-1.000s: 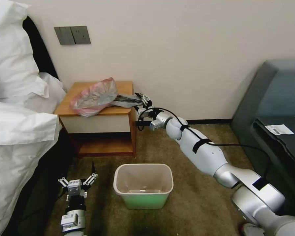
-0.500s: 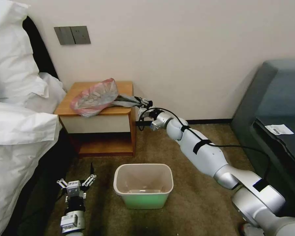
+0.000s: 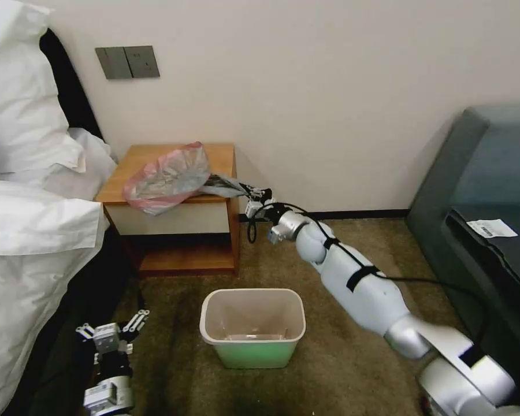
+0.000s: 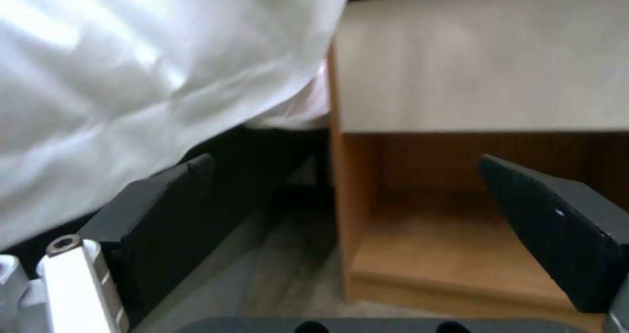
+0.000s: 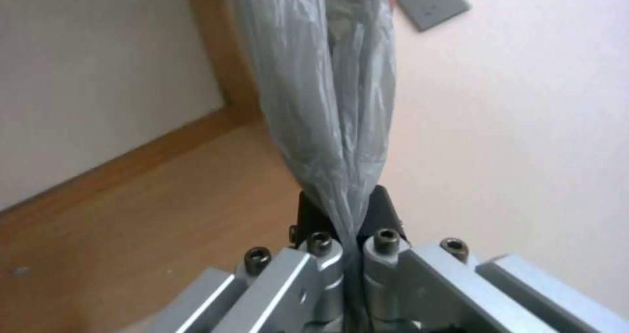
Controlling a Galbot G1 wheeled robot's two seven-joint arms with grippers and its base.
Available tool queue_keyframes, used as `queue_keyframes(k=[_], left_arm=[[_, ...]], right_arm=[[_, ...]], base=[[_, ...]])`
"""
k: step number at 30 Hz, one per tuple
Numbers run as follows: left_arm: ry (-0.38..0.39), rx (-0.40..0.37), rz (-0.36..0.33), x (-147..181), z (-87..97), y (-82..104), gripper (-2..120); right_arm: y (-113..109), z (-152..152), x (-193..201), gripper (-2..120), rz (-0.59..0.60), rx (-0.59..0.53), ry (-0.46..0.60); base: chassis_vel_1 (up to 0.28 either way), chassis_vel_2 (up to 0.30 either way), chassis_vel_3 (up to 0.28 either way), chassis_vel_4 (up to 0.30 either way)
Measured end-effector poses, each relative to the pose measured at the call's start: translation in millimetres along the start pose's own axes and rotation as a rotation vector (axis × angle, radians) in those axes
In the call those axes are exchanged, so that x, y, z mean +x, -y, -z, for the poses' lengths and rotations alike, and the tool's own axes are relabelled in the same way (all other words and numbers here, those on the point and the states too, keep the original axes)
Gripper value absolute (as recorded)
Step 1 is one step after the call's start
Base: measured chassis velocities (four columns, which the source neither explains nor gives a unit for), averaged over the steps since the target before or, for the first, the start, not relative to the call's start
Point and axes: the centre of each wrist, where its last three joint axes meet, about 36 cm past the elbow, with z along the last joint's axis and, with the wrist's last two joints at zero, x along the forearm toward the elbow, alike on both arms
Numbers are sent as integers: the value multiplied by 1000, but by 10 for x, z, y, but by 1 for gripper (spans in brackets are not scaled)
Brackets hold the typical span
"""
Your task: Pick up the garbage bag from the table and place it over the trash can.
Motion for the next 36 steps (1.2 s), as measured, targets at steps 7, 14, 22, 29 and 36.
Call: queue_keyframes(k=[7, 14, 22, 29, 36], left_arm=[[-72, 21, 85, 124, -365, -383, 100], [-47, 1, 96, -17, -243, -526, 100], [-21, 32, 78, -116, -39, -334, 100], [-2, 32, 100, -160, 53, -360, 100], [-2, 32, 97, -206, 76, -350, 100]], right_arm=[[24, 367, 654, 0, -37, -86, -15], [-226, 695, 1175, 0, 28, -225, -41], [-555, 948, 1591, 0, 129, -288, -26], [-838, 1040, 1998, 0, 213, -329, -34], [-967, 1125, 2195, 0, 250, -363, -38]], base=[[0, 0, 0, 0], [0, 0, 0, 0], [0, 0, 0, 0], [0, 0, 0, 0], [0, 0, 0, 0]])
